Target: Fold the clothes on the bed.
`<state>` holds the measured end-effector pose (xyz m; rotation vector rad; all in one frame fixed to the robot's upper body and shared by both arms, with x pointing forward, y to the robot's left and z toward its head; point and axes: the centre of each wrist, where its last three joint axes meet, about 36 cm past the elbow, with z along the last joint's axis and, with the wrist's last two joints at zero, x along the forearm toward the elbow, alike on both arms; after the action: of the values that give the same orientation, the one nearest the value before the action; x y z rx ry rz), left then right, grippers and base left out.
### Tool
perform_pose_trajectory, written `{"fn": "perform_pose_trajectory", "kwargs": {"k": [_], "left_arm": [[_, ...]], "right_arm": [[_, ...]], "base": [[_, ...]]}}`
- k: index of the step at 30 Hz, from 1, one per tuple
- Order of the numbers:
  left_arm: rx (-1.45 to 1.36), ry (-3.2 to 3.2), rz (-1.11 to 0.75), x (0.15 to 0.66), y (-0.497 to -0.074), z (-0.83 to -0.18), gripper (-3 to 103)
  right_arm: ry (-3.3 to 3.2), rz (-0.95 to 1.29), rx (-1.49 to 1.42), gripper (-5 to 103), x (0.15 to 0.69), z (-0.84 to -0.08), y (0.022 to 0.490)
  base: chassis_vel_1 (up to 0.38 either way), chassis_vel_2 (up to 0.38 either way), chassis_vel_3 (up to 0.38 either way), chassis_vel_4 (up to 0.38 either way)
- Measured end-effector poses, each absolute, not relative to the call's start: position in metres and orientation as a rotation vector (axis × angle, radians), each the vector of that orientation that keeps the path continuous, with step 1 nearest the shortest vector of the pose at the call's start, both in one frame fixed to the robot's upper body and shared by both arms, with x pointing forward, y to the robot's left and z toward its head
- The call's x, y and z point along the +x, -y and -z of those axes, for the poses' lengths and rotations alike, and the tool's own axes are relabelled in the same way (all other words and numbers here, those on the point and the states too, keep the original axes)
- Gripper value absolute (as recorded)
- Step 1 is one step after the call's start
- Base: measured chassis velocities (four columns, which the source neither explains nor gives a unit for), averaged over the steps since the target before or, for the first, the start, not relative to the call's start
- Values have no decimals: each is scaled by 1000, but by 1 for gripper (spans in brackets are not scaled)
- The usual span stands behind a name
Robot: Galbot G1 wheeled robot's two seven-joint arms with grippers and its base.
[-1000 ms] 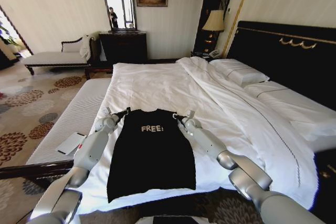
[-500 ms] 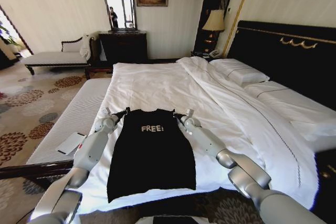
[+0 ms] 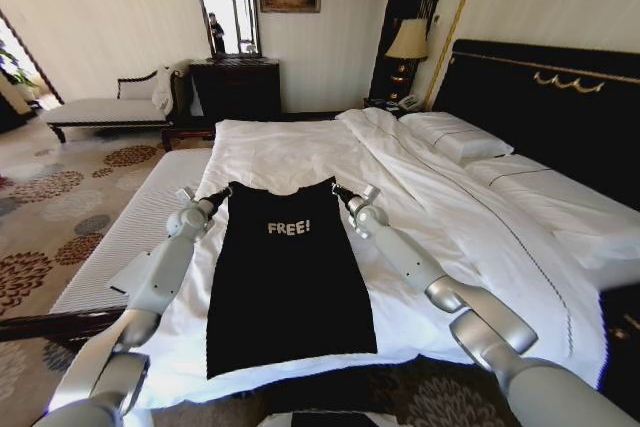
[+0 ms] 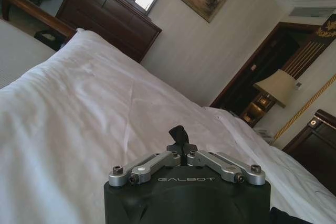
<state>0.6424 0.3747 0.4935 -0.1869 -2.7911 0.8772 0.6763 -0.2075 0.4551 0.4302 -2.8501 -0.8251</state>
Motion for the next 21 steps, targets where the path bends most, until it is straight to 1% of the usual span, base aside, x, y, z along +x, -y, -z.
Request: {"fn": "perform_pose_trajectory", "kwargs": {"k": [5, 12, 21], "left_arm": [[-189, 2811, -878, 651, -380, -506, 0], [-202, 2840, -872, 670, -381, -528, 0], [-217, 2862, -863, 680, -387, -543, 0]], "right_arm": [[2865, 815, 432, 0, 682, -458, 208], [2879, 808, 450, 0, 698, -474, 195], [2898, 783, 457, 0, 710, -489, 198]], "base": [[0, 0, 0, 0], [0, 0, 0, 0], [0, 0, 0, 0]]}}
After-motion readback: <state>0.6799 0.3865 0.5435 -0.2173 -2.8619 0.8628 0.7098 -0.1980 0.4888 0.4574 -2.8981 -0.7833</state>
